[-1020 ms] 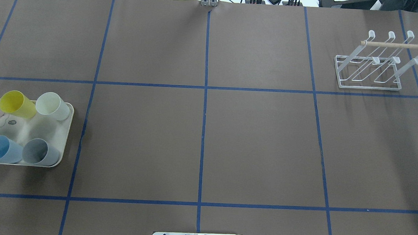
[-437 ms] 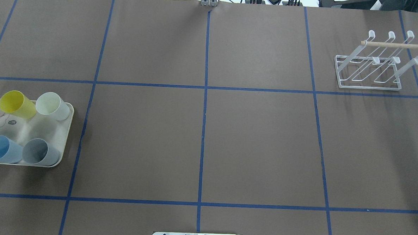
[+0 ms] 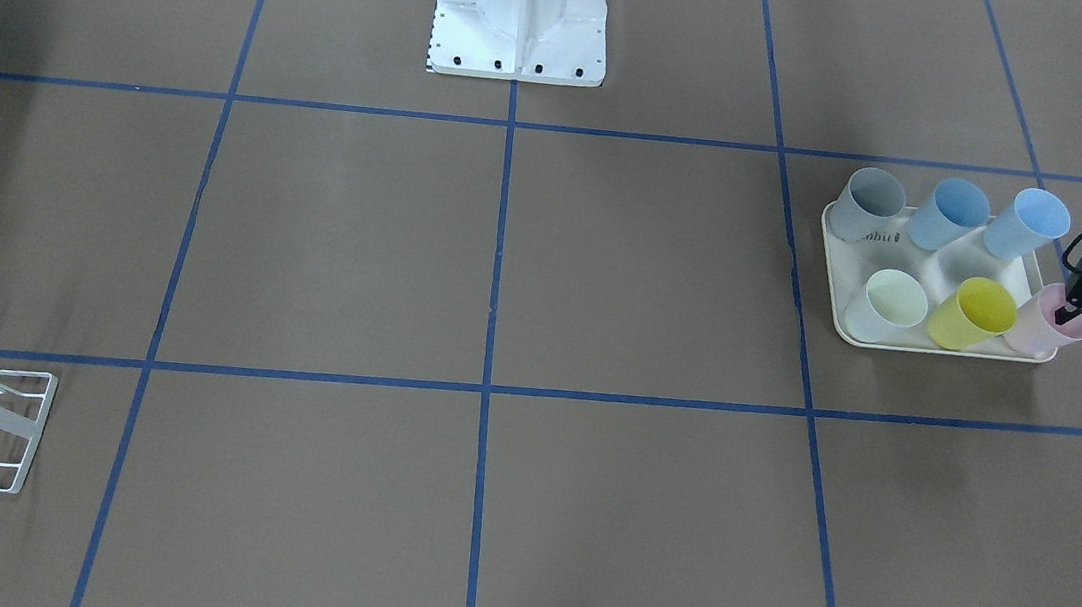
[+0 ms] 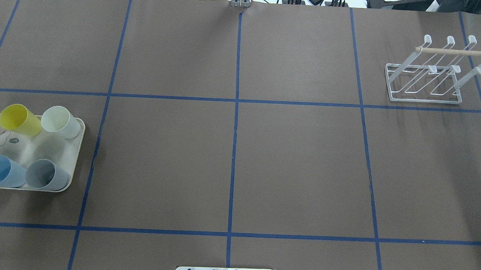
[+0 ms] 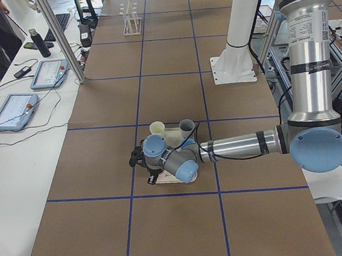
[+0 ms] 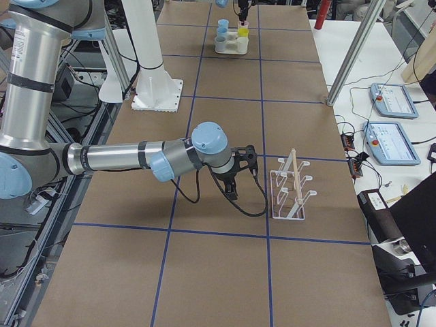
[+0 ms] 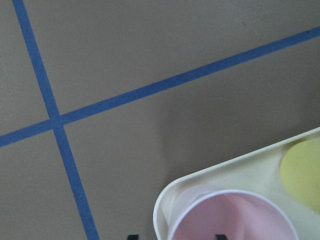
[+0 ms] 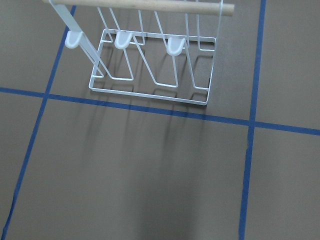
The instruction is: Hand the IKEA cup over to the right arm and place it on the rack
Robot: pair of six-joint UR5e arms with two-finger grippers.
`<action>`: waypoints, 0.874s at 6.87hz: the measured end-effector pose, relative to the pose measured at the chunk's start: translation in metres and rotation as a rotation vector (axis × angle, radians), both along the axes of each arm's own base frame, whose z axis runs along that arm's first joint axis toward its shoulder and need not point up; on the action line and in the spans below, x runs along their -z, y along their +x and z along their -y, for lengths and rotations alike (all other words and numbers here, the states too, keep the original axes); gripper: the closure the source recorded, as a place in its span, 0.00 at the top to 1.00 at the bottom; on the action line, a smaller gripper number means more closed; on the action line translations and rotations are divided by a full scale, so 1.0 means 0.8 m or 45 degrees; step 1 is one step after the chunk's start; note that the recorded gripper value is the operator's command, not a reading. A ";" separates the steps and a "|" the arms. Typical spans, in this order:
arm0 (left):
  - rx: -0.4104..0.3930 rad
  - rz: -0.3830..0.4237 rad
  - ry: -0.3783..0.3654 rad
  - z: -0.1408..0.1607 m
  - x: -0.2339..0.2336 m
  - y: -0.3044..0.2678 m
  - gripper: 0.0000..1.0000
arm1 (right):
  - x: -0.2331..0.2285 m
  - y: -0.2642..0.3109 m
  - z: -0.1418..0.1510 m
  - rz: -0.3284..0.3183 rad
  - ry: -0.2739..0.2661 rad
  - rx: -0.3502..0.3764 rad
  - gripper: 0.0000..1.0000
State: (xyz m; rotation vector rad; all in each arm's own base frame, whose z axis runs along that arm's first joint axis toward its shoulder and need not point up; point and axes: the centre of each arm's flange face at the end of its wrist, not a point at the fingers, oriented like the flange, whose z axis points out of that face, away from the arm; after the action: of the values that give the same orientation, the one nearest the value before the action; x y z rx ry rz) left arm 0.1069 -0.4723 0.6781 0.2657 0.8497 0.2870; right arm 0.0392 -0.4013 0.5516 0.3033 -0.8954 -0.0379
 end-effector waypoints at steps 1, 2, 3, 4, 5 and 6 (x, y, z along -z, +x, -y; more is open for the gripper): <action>-0.001 0.002 0.003 -0.001 0.001 0.001 0.00 | -0.002 0.000 0.000 -0.001 -0.005 0.000 1.00; 0.001 0.003 0.011 -0.002 0.002 0.000 0.00 | -0.004 0.000 0.000 0.000 -0.008 -0.001 1.00; 0.008 -0.002 0.031 -0.002 0.005 -0.005 0.00 | -0.004 0.000 0.000 0.002 -0.011 -0.002 1.00; 0.044 -0.010 0.073 0.003 0.014 -0.025 0.00 | -0.005 0.000 0.000 0.004 -0.015 -0.003 1.00; 0.100 -0.016 0.128 0.008 0.033 -0.058 0.00 | -0.005 0.000 0.000 0.006 -0.018 -0.004 1.00; 0.152 -0.024 0.181 0.007 0.058 -0.085 0.00 | -0.004 -0.001 0.000 0.009 -0.020 -0.005 1.00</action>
State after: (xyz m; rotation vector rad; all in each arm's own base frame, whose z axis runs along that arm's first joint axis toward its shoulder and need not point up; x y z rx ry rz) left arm 0.0388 -0.4776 0.6314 0.4506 0.8297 0.2343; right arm 0.0386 -0.4011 0.5550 0.2908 -0.9014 -0.0264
